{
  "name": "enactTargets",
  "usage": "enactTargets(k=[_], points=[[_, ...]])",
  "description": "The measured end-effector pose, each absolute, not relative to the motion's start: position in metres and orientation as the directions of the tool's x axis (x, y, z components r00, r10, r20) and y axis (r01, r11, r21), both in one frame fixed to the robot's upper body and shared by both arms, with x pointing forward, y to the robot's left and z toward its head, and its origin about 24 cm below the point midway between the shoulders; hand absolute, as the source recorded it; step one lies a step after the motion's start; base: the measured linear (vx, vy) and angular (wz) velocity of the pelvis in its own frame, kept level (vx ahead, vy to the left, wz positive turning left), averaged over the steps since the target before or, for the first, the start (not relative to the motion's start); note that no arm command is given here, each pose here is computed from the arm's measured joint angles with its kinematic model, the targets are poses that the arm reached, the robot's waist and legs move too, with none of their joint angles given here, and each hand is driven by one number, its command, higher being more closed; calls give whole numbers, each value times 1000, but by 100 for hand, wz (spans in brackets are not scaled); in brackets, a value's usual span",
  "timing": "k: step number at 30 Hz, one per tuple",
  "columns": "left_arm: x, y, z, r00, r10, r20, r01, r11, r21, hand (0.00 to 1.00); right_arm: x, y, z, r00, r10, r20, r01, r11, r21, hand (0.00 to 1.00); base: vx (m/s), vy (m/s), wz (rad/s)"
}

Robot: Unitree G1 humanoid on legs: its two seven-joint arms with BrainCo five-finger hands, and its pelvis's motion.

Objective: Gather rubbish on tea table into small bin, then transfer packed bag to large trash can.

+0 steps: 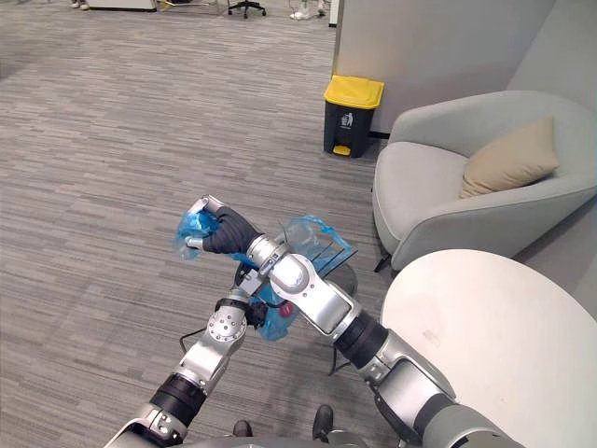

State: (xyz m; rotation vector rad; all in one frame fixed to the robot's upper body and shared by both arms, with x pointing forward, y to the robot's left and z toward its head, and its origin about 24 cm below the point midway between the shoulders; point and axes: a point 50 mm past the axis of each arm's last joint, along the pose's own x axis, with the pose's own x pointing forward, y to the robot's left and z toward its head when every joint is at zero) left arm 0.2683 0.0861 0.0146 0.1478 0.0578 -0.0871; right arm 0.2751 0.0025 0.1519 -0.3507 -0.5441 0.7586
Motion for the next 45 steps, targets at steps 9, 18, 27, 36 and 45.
enactTargets(k=[9, 18, 27, 36, 45], points=[[248, 138, 11, 989, 130, -76, -126, 991, 52, 100, 255, -81, 102, 781, 574, 247, -372, 745, -554, 0, 30, 34, -1], [207, 194, -22, 936, 272, -224, -255, 961, 103, 100, 222, -183, 29, 965, 254, -65, -249, 811, -530, 0, 1, 4, 0], [155, 250, -60, 838, 356, -414, -302, 934, 191, 100, 165, -259, -53, 886, -82, -456, -85, 939, -334, 0, 23, 10, 22], [148, 264, -65, 817, 364, -447, -310, 931, 193, 100, 127, -293, -73, 785, -298, -543, 109, 929, -353, 0, 28, 60, 85], [123, 266, -74, 778, 383, -499, -331, 924, 193, 100, 141, -276, -83, 783, -282, -555, 117, 942, -314, 0, 122, 150, 4]])
